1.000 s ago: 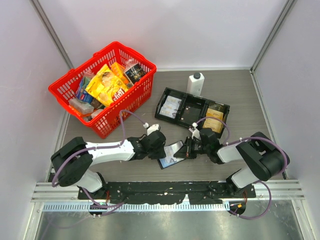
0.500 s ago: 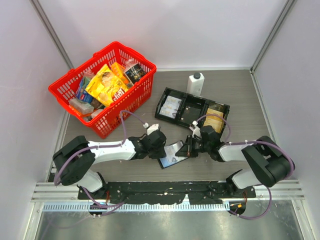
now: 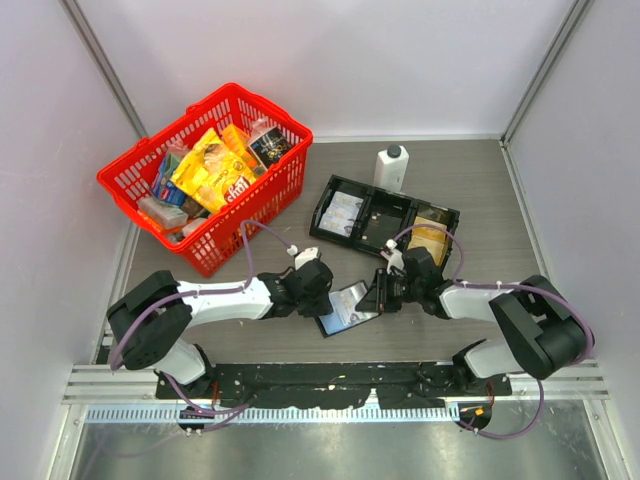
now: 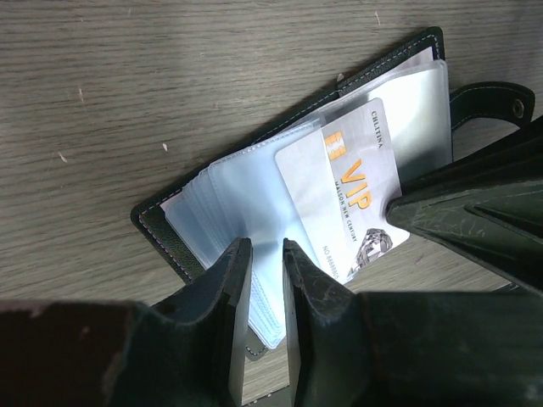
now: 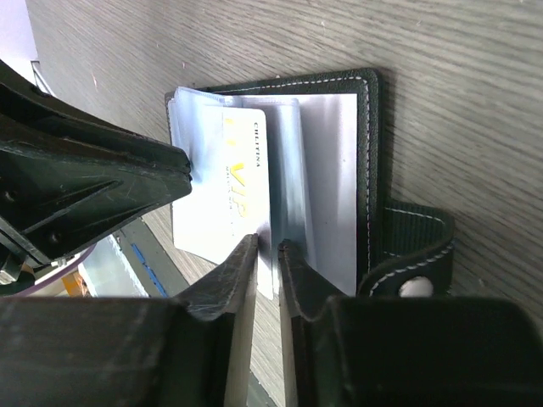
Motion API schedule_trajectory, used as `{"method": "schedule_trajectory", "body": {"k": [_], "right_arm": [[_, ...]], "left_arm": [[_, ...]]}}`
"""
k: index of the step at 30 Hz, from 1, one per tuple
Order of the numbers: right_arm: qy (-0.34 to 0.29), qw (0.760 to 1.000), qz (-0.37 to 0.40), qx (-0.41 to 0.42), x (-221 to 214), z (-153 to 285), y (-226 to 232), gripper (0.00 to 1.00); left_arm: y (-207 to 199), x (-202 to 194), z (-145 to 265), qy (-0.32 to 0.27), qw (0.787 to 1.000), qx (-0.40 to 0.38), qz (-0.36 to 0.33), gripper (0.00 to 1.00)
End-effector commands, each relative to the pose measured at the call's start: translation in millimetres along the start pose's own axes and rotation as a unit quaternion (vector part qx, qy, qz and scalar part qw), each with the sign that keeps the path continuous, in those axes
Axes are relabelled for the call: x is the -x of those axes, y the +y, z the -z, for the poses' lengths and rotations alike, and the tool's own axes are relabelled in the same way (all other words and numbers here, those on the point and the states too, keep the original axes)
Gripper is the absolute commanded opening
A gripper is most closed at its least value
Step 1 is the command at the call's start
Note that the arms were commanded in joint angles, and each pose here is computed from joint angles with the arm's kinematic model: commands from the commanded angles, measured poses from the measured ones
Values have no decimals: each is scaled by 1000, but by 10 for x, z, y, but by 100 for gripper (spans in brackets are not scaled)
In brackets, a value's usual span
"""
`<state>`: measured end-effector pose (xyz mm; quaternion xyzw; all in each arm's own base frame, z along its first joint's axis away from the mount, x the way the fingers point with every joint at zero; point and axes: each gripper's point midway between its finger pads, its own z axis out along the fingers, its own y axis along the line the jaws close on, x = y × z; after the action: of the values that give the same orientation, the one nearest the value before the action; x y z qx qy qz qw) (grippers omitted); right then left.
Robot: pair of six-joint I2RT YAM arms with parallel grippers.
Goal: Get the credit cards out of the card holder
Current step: Remove the credit card from the card holder, then place the credit card in the storage box.
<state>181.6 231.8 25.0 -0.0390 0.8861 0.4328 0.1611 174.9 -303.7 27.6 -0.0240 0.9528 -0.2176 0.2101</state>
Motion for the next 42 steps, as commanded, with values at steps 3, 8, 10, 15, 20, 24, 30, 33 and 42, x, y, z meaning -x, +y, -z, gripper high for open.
{"method": "schedule_trajectory", "body": {"k": [3,8,10,15,20,24,30,33,42], "right_arm": [[7,1000,-2,20,-16,-70,-8,27],[15,999,-9,32,-37,-109,-1,22],[15,999,-8,31,-33,-98,5,12],[7,1000,21,-9,71,20,-80,1],[0,997,27,-77,197,199,-165,1],[-14,992,45,-119,373,355,-119,1],[-44,981,116,-150,804,656,185,1],[-54,970,152,-181,1112,791,315,1],[-40,941,260,-214,1903,771,626,1]], "left_arm": [[284,-292,-78,53,998,44,-11,25],[270,-297,-76,54,998,41,-10,25],[268,-291,-67,52,998,41,-9,25],[290,-267,-36,46,998,42,-8,25],[294,-240,-5,39,998,44,-11,25],[296,-143,59,20,998,50,-19,25],[224,270,399,-40,996,55,-55,41],[233,600,731,-85,993,56,-65,56],[888,1276,1747,-191,976,97,-44,83]]}}
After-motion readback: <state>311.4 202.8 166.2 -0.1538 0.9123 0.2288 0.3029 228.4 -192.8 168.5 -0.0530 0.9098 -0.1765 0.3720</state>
